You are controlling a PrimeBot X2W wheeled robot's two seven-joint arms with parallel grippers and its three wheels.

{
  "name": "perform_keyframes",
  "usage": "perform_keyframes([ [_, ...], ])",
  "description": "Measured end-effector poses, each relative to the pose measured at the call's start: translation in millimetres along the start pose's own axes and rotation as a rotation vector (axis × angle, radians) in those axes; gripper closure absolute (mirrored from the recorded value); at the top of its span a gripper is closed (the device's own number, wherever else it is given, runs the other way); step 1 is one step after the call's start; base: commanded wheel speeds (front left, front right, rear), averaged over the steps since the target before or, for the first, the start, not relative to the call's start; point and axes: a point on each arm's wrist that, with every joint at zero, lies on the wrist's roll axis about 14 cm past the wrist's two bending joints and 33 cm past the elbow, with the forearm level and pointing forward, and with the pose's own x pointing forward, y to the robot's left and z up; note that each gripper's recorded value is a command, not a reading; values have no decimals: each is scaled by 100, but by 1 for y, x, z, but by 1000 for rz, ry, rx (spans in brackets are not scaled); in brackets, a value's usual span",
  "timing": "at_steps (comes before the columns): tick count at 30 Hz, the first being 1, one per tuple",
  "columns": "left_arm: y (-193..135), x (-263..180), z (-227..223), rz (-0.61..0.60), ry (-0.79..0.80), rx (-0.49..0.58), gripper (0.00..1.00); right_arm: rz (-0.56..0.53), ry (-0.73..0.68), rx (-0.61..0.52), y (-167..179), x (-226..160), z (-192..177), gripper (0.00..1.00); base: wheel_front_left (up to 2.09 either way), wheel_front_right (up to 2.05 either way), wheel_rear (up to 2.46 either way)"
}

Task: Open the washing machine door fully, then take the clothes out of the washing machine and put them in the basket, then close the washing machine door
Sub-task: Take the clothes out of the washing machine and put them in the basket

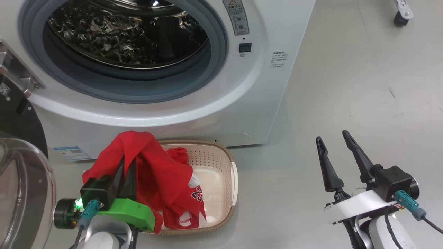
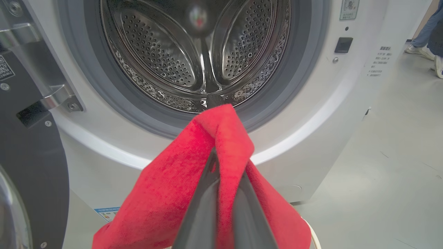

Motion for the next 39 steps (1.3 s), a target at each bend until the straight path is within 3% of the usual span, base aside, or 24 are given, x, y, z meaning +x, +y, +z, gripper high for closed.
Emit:
perform_keyframes([
  [11,-9,3,-75,-34,257,-24,100,-23,8,4,-9,5,-4,0,0,0,0],
  [22,-21,61,-109,-92,352,5,100,-41,41,4,-21,26,-20,0,0,0,0],
  [30,-10,53,-181,-66,592,21,100,-65,75,8,-33,35,-35,0,0,0,0],
  [38,-12,59,-215,-76,713,7,100,-96,102,4,-46,38,-46,0,0,0,0],
  [39,-11,59,-219,-75,726,6,84,-102,107,2,-48,37,-48,0,0,0,0],
])
